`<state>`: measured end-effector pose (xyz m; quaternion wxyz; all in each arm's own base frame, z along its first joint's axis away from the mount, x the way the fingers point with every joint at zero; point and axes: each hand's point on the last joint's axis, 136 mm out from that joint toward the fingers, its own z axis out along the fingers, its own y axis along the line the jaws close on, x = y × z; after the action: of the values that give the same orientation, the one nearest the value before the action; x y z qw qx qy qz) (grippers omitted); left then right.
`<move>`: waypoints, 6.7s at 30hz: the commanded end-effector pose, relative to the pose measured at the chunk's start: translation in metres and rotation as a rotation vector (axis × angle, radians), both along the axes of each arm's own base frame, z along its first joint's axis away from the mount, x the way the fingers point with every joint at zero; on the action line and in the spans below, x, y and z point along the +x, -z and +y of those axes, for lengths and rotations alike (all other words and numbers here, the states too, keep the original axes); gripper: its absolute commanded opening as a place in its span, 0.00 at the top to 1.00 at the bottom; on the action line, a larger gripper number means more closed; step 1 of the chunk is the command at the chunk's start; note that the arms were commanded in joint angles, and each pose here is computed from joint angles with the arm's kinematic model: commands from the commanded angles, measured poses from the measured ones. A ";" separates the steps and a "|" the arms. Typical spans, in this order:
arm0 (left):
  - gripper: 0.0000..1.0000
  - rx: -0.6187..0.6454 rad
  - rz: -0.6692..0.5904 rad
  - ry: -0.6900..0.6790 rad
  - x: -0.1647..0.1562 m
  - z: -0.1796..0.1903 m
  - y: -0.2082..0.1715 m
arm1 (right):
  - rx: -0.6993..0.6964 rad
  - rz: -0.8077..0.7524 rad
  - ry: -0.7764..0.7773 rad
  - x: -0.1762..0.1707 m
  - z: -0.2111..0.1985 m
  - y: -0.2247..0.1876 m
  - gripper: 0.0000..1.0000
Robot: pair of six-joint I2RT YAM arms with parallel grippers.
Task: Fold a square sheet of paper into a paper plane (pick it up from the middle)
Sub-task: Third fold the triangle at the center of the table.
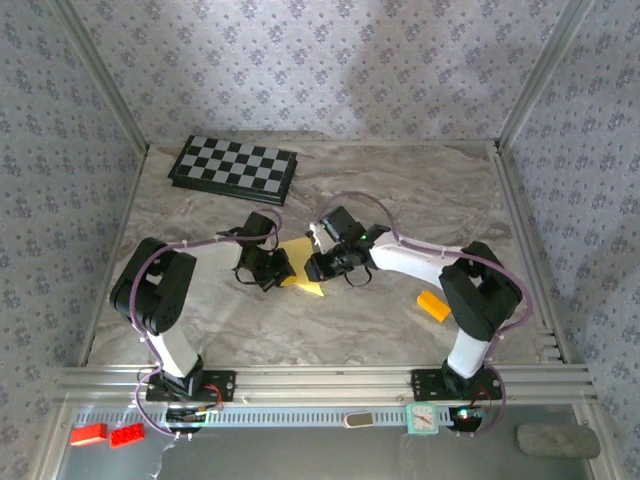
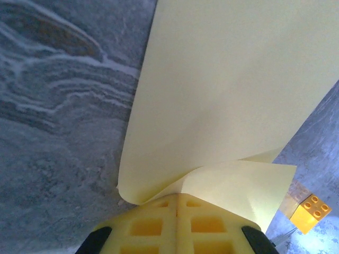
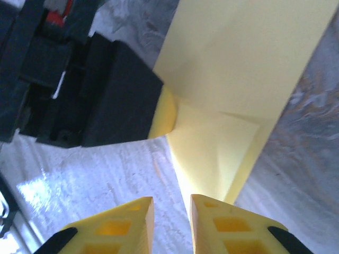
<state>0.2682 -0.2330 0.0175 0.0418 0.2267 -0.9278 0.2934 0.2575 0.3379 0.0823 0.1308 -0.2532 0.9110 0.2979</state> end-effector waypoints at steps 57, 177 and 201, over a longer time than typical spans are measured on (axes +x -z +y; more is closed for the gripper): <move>0.96 0.216 0.144 -0.009 -0.031 0.038 0.050 | -0.213 0.209 -0.019 -0.035 -0.021 0.070 0.82; 0.97 0.126 -0.196 0.081 0.007 0.035 0.020 | -0.385 0.277 0.133 -0.035 -0.063 0.114 0.98; 0.96 -0.040 -0.264 0.156 0.017 -0.017 -0.030 | -0.272 0.255 0.082 -0.023 -0.037 0.098 0.97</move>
<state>0.2883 -0.2426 0.0574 -0.0775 0.1108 -0.9342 0.3300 0.2481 0.3359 0.0198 0.0385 -0.2012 0.9414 0.2681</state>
